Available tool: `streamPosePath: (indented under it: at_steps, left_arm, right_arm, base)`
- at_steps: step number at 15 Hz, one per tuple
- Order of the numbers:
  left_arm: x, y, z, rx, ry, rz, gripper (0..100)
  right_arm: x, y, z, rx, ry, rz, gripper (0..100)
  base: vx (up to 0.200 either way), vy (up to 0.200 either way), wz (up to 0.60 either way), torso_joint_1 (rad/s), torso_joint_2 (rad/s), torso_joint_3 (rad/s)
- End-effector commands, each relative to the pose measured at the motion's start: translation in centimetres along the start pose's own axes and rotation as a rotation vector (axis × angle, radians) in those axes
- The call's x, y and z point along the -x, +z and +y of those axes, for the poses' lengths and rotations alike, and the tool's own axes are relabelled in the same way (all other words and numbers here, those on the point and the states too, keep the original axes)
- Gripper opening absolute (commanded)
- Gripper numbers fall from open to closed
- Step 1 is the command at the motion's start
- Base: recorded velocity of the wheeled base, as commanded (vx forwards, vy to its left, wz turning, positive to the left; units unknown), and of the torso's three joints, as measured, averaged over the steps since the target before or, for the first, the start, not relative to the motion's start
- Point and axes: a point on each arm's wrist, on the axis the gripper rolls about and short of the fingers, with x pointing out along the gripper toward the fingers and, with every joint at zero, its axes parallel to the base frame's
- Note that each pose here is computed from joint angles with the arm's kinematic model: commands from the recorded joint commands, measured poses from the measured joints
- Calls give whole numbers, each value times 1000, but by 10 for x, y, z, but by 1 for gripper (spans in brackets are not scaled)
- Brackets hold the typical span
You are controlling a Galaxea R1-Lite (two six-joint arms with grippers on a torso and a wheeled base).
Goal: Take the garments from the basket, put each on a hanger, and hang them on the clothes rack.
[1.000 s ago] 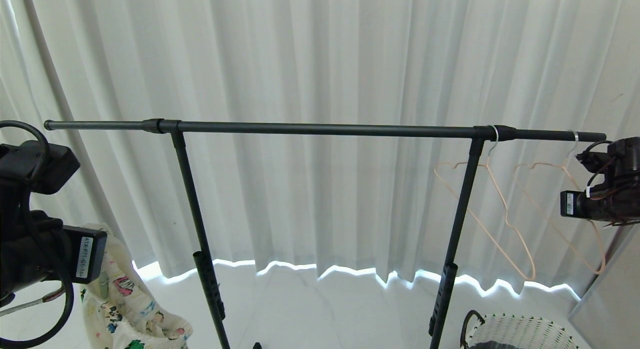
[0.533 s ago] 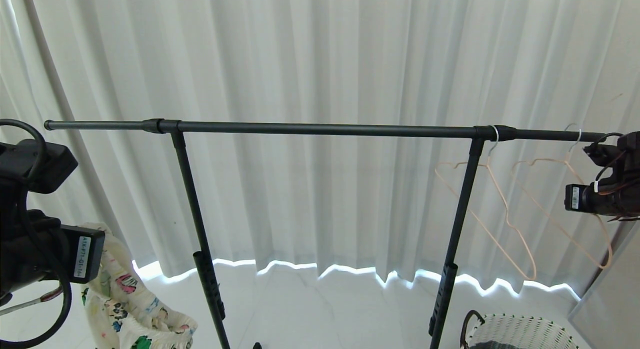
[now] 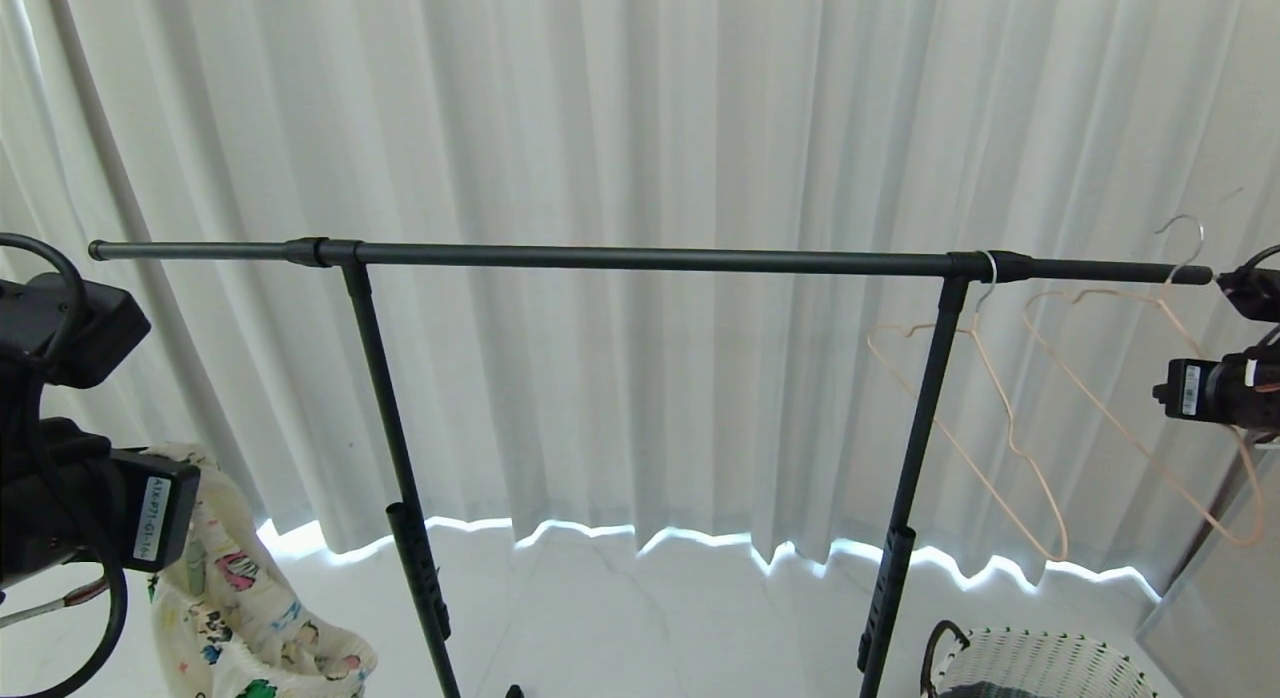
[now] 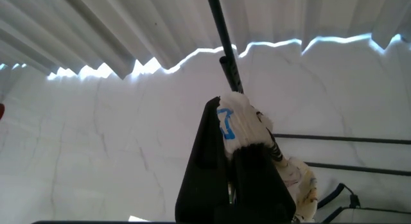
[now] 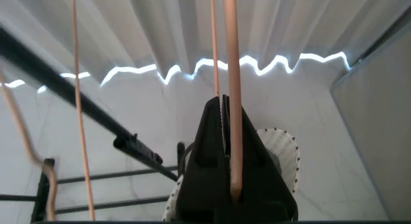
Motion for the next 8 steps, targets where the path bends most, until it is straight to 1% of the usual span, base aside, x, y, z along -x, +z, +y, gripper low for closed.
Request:
streamPosePath:
  at_steps: [1,3,6,7,8]
  left_arm:
    - [2,-1,1,1,1,-6,0]
    - [3,0,1,3,1,-12,0]
    - [2,4,1,17,6,-50,0]
    - [2,4,1,17,4,-49,0]
    - [2,4,1,19,5,-51,0]
  right_arm:
    - [42,-5,2,5,-4,-55,0]
    - [63,-13,3,7,-8,-68,0]
    - [93,-26,8,15,-6,-77,0]
    - [99,-27,8,19,-9,-83,0]
    - [113,-31,11,26,-6,-89,0]
  base:
    - [0,0,0,0,0,0]
    - [-200,0,0,2,2,0]
    - [-200,0,0,1,7,2]
    - [-200,0,0,-2,-2,7]
    - [-200,0,0,-2,-7,7]
